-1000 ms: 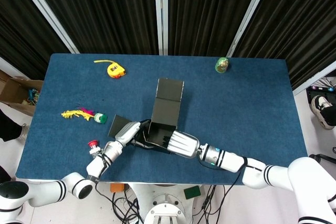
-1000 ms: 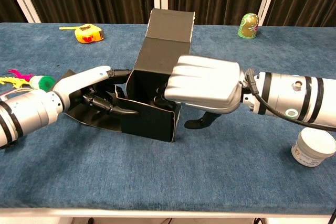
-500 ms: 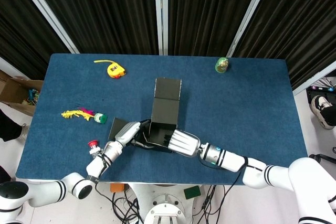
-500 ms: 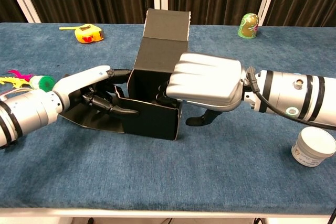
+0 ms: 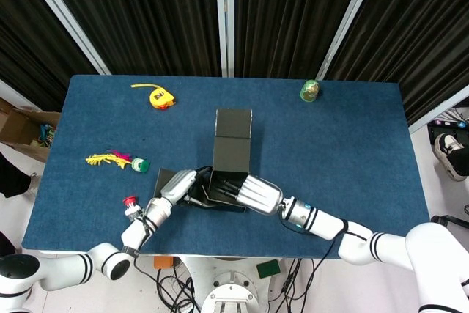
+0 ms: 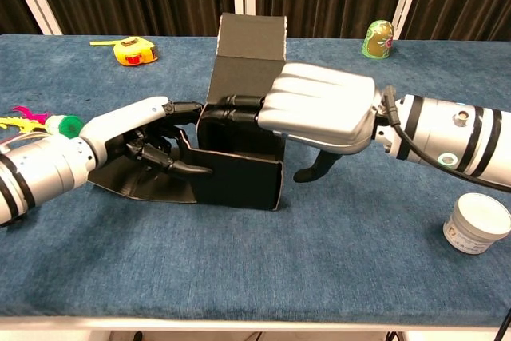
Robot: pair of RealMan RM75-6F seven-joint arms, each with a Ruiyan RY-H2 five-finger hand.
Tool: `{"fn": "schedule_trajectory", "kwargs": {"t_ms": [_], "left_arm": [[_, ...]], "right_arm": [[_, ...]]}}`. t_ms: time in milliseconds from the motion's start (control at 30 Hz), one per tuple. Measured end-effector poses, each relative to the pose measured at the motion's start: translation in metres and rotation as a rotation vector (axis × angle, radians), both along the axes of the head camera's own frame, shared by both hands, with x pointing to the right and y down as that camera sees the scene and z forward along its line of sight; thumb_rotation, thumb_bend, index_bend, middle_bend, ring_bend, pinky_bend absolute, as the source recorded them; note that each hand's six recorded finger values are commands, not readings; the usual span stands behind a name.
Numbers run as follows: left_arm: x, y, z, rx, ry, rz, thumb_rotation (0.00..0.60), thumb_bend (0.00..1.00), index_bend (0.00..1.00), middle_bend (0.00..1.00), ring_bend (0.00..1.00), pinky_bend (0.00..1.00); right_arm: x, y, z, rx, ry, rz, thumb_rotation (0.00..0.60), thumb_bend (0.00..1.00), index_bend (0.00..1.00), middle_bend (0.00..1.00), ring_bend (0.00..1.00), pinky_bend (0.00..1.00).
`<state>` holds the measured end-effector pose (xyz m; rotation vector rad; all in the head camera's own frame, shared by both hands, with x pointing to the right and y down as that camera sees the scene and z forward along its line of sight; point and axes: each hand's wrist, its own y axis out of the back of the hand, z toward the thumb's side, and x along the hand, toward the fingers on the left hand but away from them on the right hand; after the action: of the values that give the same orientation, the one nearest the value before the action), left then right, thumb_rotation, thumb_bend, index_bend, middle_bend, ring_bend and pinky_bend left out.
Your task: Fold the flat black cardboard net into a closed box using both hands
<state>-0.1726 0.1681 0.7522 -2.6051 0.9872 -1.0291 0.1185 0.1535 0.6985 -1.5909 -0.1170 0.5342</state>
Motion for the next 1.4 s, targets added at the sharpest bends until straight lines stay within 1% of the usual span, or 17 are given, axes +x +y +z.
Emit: {"fn": "schedule_trajectory", "kwargs": {"t_ms": [100, 133, 200, 267, 300, 400, 533, 633, 733, 833, 933, 967, 1033, 1067, 1167, 1267, 1400], "left_arm": [[0.001, 0.000, -0.002, 0.017, -0.009, 0.013, 0.459, 0.10, 0.25, 0.26, 0.48, 0.75], [0.001, 0.000, -0.003, 0.022, -0.011, 0.017, 0.458, 0.10, 0.20, 0.21, 0.40, 0.72], [0.002, 0.001, -0.005, 0.031, -0.014, 0.024, 0.458, 0.10, 0.14, 0.15, 0.28, 0.66], [0.003, 0.001, -0.007, 0.034, -0.015, 0.023, 0.457, 0.10, 0.08, 0.07, 0.15, 0.53], [0.002, 0.002, -0.007, 0.036, -0.016, 0.020, 0.456, 0.10, 0.06, 0.05, 0.11, 0.48], [0.001, 0.003, -0.009, 0.032, -0.019, 0.011, 0.447, 0.09, 0.02, 0.01, 0.05, 0.38], [-0.001, 0.005, -0.011, 0.020, -0.027, 0.006, 0.388, 0.09, 0.00, 0.00, 0.01, 0.32], [-0.003, 0.006, -0.015, 0.017, -0.036, 0.006, 0.353, 0.09, 0.00, 0.00, 0.00, 0.29], [-0.009, 0.004, -0.020, 0.043, -0.053, 0.004, 0.339, 0.09, 0.00, 0.00, 0.00, 0.28], [-0.019, 0.001, -0.028, 0.084, -0.071, -0.010, 0.335, 0.08, 0.00, 0.00, 0.00, 0.28], [-0.031, -0.002, -0.038, 0.119, -0.080, -0.037, 0.337, 0.08, 0.00, 0.00, 0.00, 0.28], [-0.034, -0.003, -0.041, 0.127, -0.080, -0.048, 0.338, 0.07, 0.00, 0.00, 0.00, 0.28], [-0.041, -0.004, -0.047, 0.141, -0.076, -0.074, 0.339, 0.07, 0.00, 0.00, 0.00, 0.28], [-0.043, -0.004, -0.050, 0.146, -0.074, -0.083, 0.338, 0.07, 0.00, 0.00, 0.00, 0.28], [-0.046, -0.004, -0.057, 0.160, -0.060, -0.099, 0.336, 0.07, 0.00, 0.00, 0.00, 0.28], [-0.047, -0.005, -0.061, 0.170, -0.048, -0.104, 0.338, 0.07, 0.00, 0.00, 0.00, 0.28], [-0.051, -0.005, -0.064, 0.170, -0.040, -0.113, 0.339, 0.07, 0.00, 0.00, 0.00, 0.28]], "right_arm": [[0.005, -0.003, -0.005, 0.001, -0.031, 0.030, 0.600, 0.00, 0.00, 0.09, 0.74, 1.00], [0.007, -0.004, -0.006, 0.002, -0.042, 0.041, 0.600, 0.00, 0.00, 0.09, 0.74, 1.00], [0.013, -0.006, -0.011, 0.000, -0.066, 0.071, 0.600, 0.00, 0.00, 0.11, 0.74, 1.00], [0.021, -0.007, -0.015, -0.003, -0.089, 0.108, 0.600, 0.00, 0.00, 0.12, 0.74, 1.00], [0.025, -0.008, -0.017, -0.007, -0.098, 0.126, 0.600, 0.00, 0.00, 0.13, 0.74, 1.00], [0.039, -0.006, -0.020, -0.027, -0.120, 0.190, 0.600, 0.00, 0.00, 0.13, 0.74, 1.00], [0.058, 0.002, -0.019, -0.080, -0.123, 0.276, 0.600, 0.00, 0.00, 0.12, 0.74, 1.00], [0.072, 0.009, -0.015, -0.146, -0.111, 0.353, 0.600, 0.00, 0.00, 0.11, 0.73, 1.00], [0.086, 0.017, -0.011, -0.243, -0.123, 0.456, 0.600, 0.00, 0.00, 0.10, 0.72, 1.00], [0.100, 0.025, -0.005, -0.363, -0.158, 0.581, 0.600, 0.00, 0.00, 0.11, 0.72, 1.00], [0.109, 0.032, 0.002, -0.502, -0.210, 0.721, 0.600, 0.00, 0.00, 0.12, 0.72, 1.00], [0.110, 0.034, 0.005, -0.566, -0.235, 0.777, 0.600, 0.00, 0.00, 0.12, 0.72, 1.00], [0.110, 0.036, 0.011, -0.668, -0.275, 0.860, 0.600, 0.00, 0.00, 0.12, 0.72, 1.00], [0.108, 0.037, 0.015, -0.735, -0.299, 0.910, 0.600, 0.00, 0.00, 0.11, 0.72, 1.00], [0.098, 0.038, 0.024, -0.866, -0.345, 1.008, 0.600, 0.00, 0.00, 0.10, 0.72, 1.00], [0.085, 0.038, 0.031, -0.955, -0.380, 1.084, 0.600, 0.00, 0.00, 0.09, 0.72, 1.00], [0.059, 0.041, 0.039, -1.028, -0.396, 1.139, 0.600, 0.00, 0.00, 0.05, 0.70, 1.00]]}}
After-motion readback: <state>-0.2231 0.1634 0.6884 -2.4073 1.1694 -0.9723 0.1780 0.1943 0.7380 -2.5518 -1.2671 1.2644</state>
